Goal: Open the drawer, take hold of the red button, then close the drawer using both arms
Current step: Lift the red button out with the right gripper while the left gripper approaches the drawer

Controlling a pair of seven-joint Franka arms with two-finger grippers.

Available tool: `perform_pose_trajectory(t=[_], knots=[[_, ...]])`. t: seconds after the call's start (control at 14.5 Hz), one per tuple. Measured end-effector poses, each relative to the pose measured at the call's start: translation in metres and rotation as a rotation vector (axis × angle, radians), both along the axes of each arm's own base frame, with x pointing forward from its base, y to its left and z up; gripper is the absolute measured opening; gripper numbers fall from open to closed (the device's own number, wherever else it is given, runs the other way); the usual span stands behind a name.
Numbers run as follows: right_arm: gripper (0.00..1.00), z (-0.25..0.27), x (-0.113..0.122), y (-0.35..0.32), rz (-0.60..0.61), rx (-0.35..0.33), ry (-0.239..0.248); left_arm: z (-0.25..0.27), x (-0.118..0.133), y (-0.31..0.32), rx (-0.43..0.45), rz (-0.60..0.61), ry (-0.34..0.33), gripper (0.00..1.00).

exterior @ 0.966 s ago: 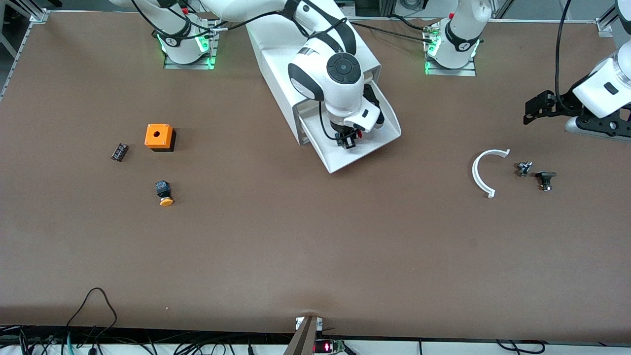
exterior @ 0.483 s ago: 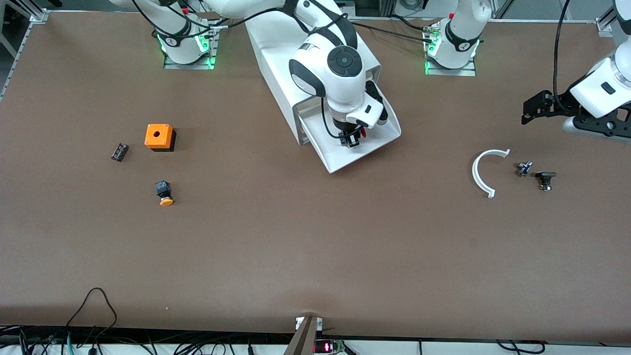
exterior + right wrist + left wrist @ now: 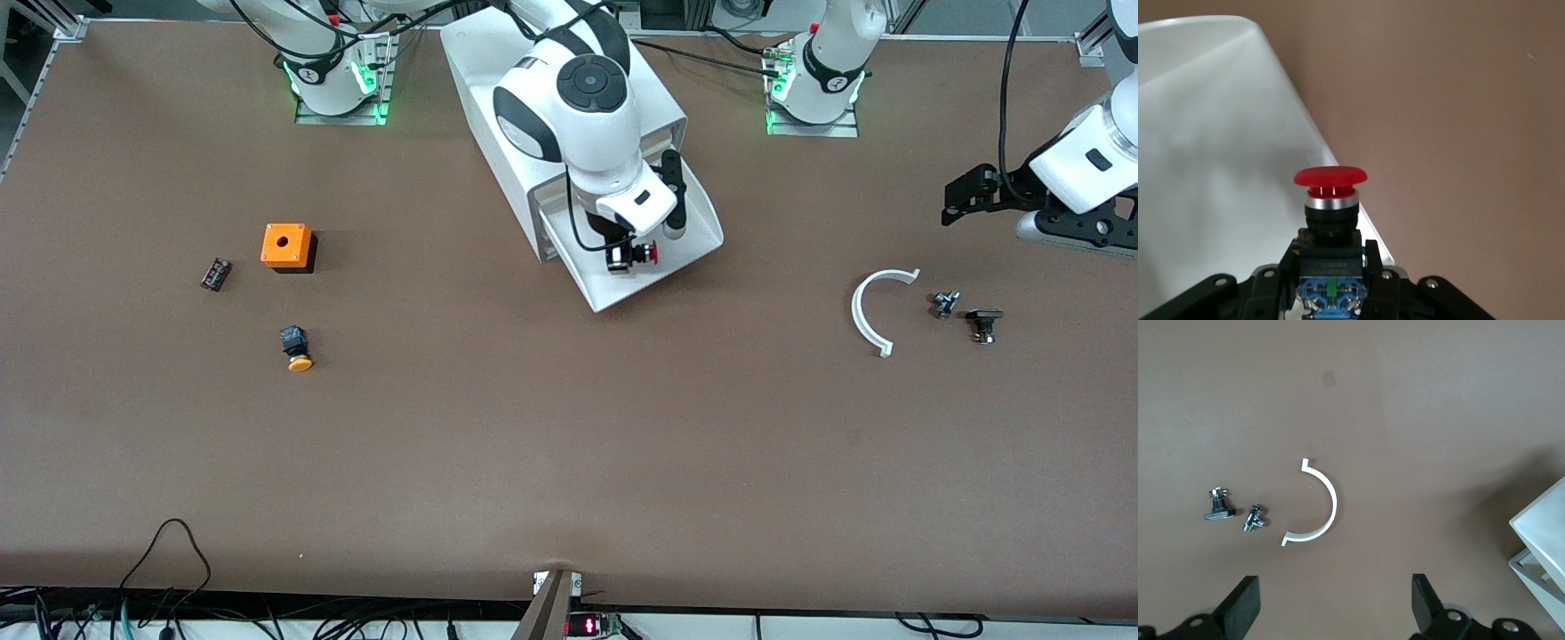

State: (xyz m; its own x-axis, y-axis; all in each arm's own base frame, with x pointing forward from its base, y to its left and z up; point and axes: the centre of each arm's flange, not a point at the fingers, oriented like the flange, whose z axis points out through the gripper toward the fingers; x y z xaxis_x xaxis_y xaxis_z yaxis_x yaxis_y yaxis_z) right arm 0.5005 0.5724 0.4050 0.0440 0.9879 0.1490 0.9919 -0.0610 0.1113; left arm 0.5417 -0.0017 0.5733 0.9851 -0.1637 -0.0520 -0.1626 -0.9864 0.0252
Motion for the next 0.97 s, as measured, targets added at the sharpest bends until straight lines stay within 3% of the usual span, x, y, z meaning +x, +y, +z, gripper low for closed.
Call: perform_pose_trajectory(t=[0.34,0.55,0.97], knots=[[0.41,0.000,0.075,-0.097,-0.286,-0.056,-0.023,0.004,0.012,-0.011,0.005,-0.018,0.009,1.00],[0.41,-0.004,0.115,-0.171,-0.480,-0.073,-0.001,0.000,0.016,-0.022,0.009,-0.015,0.020,1.00],[0.41,-0.059,0.117,-0.236,-0.874,-0.127,0.102,-0.069,0.039,-0.094,0.022,0.074,0.039,1.00]])
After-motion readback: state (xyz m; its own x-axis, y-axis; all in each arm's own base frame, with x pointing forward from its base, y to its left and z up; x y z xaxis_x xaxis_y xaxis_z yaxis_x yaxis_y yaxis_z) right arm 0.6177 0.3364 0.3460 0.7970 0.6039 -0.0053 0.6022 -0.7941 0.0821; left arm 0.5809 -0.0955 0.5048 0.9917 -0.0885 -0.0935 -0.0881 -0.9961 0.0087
